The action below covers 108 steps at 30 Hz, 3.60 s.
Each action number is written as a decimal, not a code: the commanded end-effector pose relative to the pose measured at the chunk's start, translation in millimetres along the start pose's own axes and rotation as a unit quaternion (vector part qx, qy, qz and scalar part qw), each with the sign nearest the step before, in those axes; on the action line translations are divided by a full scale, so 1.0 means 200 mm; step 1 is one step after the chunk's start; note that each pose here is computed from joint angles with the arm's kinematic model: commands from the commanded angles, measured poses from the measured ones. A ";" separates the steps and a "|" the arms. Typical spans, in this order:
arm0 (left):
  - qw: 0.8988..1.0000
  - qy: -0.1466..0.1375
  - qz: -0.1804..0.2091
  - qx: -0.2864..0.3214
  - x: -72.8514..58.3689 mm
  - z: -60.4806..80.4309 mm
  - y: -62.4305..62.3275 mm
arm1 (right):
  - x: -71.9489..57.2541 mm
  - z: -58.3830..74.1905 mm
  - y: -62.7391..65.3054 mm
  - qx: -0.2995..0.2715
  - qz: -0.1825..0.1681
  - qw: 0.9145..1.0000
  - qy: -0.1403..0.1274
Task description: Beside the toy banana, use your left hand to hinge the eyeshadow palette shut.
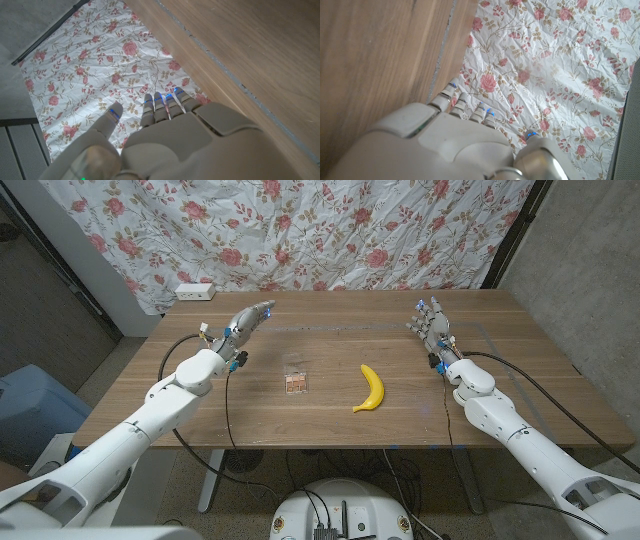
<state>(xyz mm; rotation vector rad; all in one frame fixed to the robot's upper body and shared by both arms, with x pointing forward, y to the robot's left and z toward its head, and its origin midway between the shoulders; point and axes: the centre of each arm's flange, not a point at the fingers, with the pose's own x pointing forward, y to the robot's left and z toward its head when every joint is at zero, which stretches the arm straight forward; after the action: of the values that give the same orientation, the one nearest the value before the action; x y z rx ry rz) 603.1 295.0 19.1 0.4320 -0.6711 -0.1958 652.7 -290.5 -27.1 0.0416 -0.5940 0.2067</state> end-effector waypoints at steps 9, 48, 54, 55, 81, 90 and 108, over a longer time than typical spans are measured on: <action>0.982 0.014 -0.055 0.180 0.02 0.13 -0.01 | 0.00 0.00 0.00 0.000 0.000 1.000 0.000; 0.910 0.099 -0.171 0.363 0.02 0.33 -0.09 | 0.00 0.00 0.00 0.000 0.000 1.000 0.000; 0.906 0.120 -0.181 0.363 0.04 0.35 -0.10 | 0.00 0.00 0.00 0.000 0.000 1.000 0.000; 0.906 0.121 -0.183 0.361 0.04 0.35 -0.10 | 0.00 0.00 0.00 0.000 0.000 1.000 0.000; 0.879 0.164 -0.226 0.385 0.17 0.44 -0.18 | 0.00 0.00 0.00 0.000 0.000 1.000 0.000; 0.859 0.177 -0.249 0.410 0.21 0.44 -0.23 | 0.00 0.00 0.00 0.000 0.000 1.000 0.000; 0.839 0.196 -0.282 0.423 0.29 0.44 -0.30 | 0.00 0.00 0.00 0.000 0.000 1.000 0.000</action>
<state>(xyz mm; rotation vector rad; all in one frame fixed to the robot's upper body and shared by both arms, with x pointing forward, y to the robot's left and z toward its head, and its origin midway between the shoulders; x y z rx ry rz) 582.7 204.4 84.6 1.4603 -0.2098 -0.3280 652.8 -290.3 -27.5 0.0417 -0.5933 0.2066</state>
